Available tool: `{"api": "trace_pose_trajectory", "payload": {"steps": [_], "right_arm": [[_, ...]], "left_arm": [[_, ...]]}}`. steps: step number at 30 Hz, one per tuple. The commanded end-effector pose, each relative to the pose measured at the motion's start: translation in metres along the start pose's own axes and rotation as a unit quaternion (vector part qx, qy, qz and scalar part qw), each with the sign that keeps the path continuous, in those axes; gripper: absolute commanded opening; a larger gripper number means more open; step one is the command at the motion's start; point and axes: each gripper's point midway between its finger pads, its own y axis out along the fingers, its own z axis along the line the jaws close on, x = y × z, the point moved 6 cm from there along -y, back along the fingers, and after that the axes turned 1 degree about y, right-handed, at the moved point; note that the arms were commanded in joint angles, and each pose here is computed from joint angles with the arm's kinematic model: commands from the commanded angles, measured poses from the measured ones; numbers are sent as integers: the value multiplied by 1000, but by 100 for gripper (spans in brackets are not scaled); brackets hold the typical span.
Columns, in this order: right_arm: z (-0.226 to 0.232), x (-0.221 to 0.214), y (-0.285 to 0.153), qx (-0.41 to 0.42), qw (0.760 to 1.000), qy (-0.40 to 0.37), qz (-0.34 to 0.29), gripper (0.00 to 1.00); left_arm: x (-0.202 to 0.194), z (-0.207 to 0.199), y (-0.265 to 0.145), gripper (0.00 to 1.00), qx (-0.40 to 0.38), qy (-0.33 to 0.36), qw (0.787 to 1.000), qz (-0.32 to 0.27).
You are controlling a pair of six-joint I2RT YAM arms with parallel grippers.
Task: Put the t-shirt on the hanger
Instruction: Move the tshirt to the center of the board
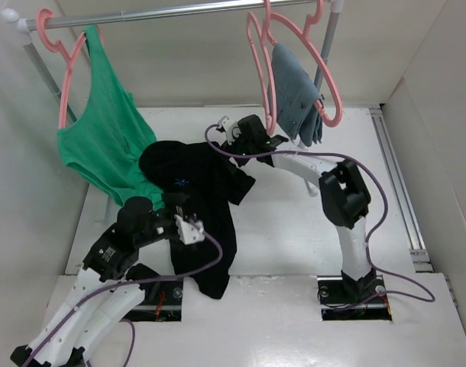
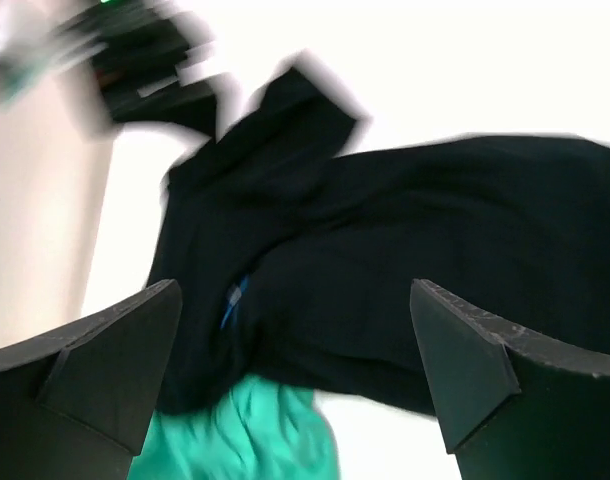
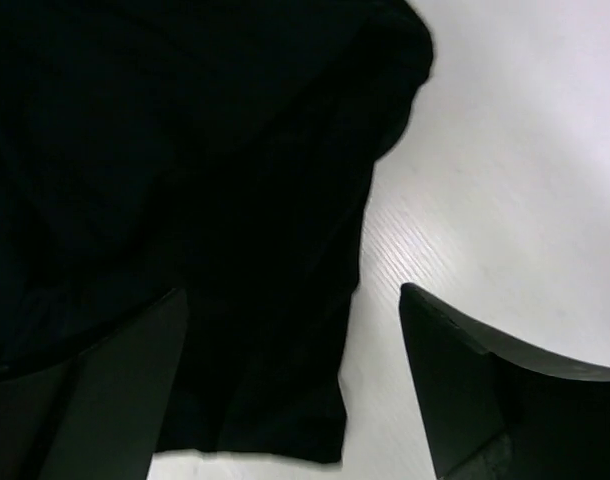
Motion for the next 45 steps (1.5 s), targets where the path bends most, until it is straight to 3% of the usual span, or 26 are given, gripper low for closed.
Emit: {"api": "trace_pose_trajectory", "payload": {"steps": [1,2,3,4,6,7,8,9,13,15,17,20,29,31,32,33,35,36,39,41,45], "right_arm": [[9,2,19,31,999,27,4,88],[10,-9,33,37,998,39,21,85],[14,-21,44,44,997,42,44,66],[14,-22,44,44,997,42,44,66],[16,-36,50,52,995,48,67,52],[17,-44,51,53,994,51,77,24],[18,-48,42,46,994,47,82,5],[18,-51,35,38,994,47,87,0],[9,-80,-22,-9,993,68,101,0],[0,-101,-51,-35,988,93,122,0],[2,-129,-89,-62,981,110,149,0],[10,-160,-134,-110,964,138,196,0],[16,-178,-189,-205,935,180,226,2],[16,-178,-190,-205,937,167,229,16],[21,-171,-189,-197,943,151,221,36],[21,-159,-186,-191,952,126,203,47],[26,-143,-177,-170,963,88,189,73],[30,-124,-166,-159,970,63,173,78],[34,-95,-143,-106,984,9,146,84],[28,-67,-119,-84,988,-20,126,84],[24,-30,-72,-32,995,-40,90,84]], "left_arm": [[-10,45,-2,96,234,-187,954,23],[-16,46,-2,96,253,-205,945,38],[-23,49,-3,95,287,-245,924,57],[-25,47,-2,95,285,-246,924,61],[-27,46,1,94,287,-267,918,65],[-30,46,1,94,294,-276,912,74],[-34,44,4,94,294,-284,909,82],[-38,41,5,92,295,-291,906,88],[-53,39,15,92,302,-291,899,126],[-62,33,28,92,269,-280,910,146],[-68,20,45,92,197,-253,934,159],[-75,7,61,92,121,-230,950,170],[-78,-16,102,92,-94,-157,967,177],[-83,-23,102,92,-107,-130,967,193],[-90,-31,102,89,-122,-112,965,205],[-96,-34,101,81,-134,-76,965,211],[-103,-44,91,73,-154,-39,963,218],[-110,-57,85,73,-174,-21,959,223],[-112,-82,62,70,-254,104,945,177],[-109,-94,49,62,-297,186,926,137],[-93,-89,41,54,-242,212,943,91]]}}
